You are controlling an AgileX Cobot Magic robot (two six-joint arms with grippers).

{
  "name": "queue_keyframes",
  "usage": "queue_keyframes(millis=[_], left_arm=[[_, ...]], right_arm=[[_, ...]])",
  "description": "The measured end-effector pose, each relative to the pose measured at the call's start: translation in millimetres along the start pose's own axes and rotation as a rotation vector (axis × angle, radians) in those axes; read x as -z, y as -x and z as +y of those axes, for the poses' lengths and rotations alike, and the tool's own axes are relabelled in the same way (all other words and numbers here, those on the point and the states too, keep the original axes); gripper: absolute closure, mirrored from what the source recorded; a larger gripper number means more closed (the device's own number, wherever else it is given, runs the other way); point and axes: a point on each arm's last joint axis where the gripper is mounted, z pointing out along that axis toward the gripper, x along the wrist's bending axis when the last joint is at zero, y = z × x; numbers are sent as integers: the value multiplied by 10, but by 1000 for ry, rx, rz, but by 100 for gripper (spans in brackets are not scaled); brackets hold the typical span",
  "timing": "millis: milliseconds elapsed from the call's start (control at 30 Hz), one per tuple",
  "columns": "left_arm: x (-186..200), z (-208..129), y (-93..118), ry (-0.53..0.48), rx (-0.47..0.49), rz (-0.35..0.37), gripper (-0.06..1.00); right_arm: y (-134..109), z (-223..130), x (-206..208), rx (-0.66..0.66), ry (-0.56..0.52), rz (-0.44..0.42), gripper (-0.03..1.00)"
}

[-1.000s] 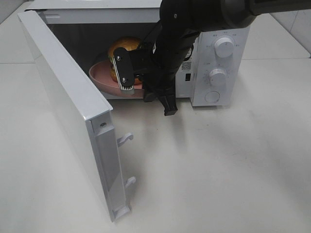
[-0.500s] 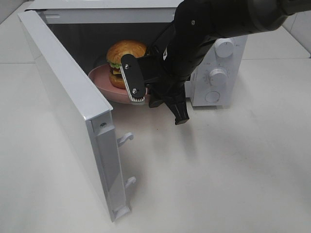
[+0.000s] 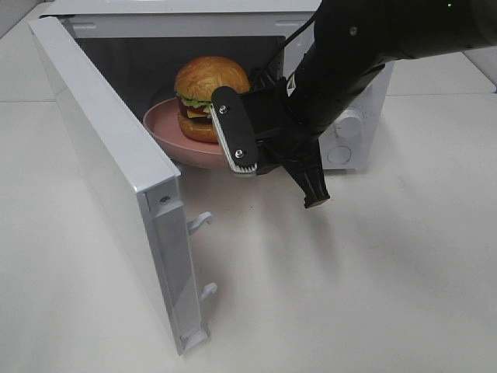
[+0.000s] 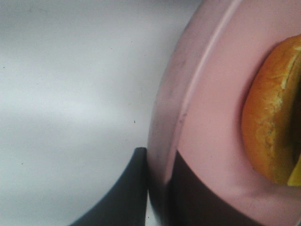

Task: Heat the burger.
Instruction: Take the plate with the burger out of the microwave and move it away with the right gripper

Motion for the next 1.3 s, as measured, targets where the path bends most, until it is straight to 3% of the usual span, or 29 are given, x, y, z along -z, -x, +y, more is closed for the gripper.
queue_keyframes(millis=[733, 1300], left_arm=[[0, 0, 0, 0, 0, 0, -5], [0, 0, 0, 0, 0, 0, -5]], right_arm=[[-506, -146, 592, 2, -11, -35, 90], [-1072, -275, 1201, -61, -18, -117, 90]])
